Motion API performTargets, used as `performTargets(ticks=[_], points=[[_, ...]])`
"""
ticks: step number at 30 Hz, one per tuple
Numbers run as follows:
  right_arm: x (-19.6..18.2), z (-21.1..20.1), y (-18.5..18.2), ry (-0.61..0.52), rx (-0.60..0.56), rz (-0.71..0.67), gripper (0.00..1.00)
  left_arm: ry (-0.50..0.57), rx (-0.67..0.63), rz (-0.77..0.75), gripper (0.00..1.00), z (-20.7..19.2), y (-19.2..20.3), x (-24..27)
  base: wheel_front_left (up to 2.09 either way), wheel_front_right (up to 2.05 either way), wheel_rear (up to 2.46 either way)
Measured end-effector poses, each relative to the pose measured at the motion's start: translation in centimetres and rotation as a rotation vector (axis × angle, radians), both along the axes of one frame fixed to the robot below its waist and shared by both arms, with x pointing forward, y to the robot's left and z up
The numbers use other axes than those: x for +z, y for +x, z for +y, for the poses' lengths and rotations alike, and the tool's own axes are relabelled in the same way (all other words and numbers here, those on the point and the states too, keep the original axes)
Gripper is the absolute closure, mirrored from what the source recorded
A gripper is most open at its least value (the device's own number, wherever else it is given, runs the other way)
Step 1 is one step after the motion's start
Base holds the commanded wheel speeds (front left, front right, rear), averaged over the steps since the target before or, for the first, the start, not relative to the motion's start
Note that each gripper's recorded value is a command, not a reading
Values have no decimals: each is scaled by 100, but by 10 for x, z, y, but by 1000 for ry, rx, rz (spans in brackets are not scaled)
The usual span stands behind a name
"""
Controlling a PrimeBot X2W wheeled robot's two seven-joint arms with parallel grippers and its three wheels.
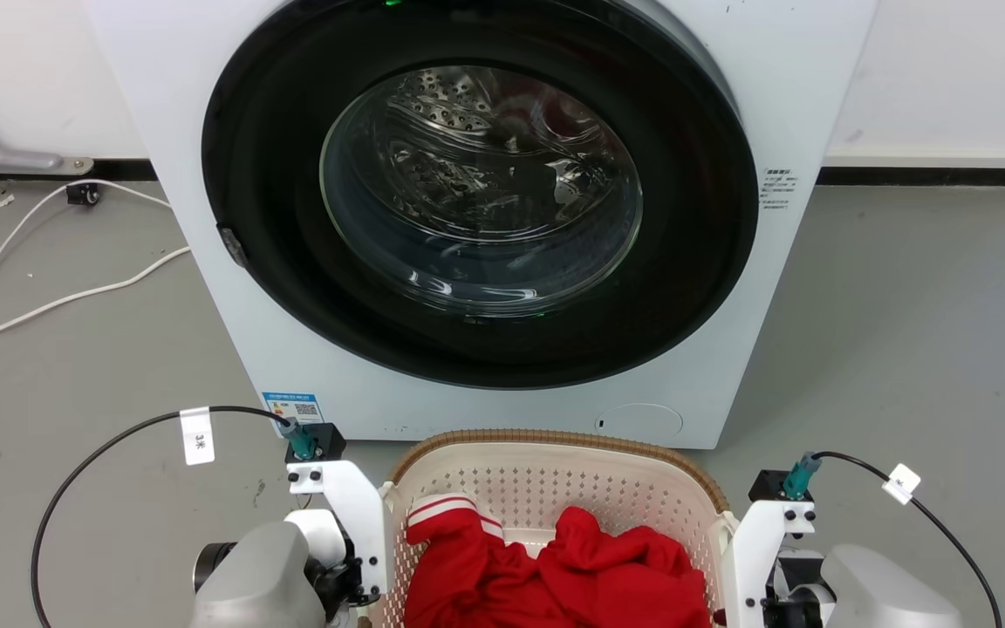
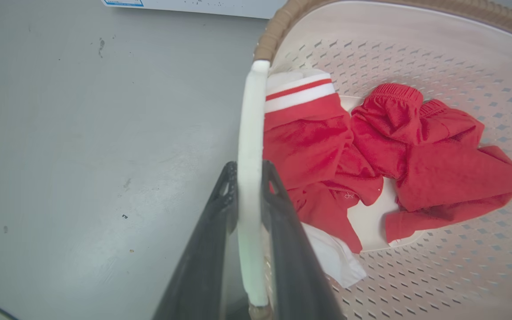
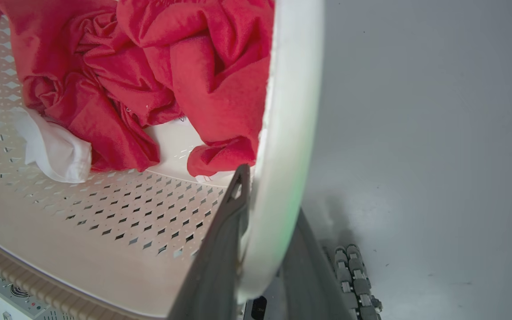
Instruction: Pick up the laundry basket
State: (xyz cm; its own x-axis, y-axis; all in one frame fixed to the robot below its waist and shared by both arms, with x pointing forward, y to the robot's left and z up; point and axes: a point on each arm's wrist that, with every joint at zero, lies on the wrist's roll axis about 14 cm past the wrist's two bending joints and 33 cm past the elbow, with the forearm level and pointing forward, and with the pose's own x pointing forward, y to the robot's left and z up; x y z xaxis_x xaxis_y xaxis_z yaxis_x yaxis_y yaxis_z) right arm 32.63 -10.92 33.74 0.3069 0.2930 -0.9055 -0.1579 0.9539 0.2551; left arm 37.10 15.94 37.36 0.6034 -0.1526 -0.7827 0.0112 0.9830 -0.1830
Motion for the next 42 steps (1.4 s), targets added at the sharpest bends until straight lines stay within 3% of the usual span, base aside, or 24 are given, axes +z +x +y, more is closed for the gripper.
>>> performTargets(ticks=[42], points=[[-7,-4,-12,-3,-15,24,100,-9,-11,-27,100,-7,3,-1,0,0,0]])
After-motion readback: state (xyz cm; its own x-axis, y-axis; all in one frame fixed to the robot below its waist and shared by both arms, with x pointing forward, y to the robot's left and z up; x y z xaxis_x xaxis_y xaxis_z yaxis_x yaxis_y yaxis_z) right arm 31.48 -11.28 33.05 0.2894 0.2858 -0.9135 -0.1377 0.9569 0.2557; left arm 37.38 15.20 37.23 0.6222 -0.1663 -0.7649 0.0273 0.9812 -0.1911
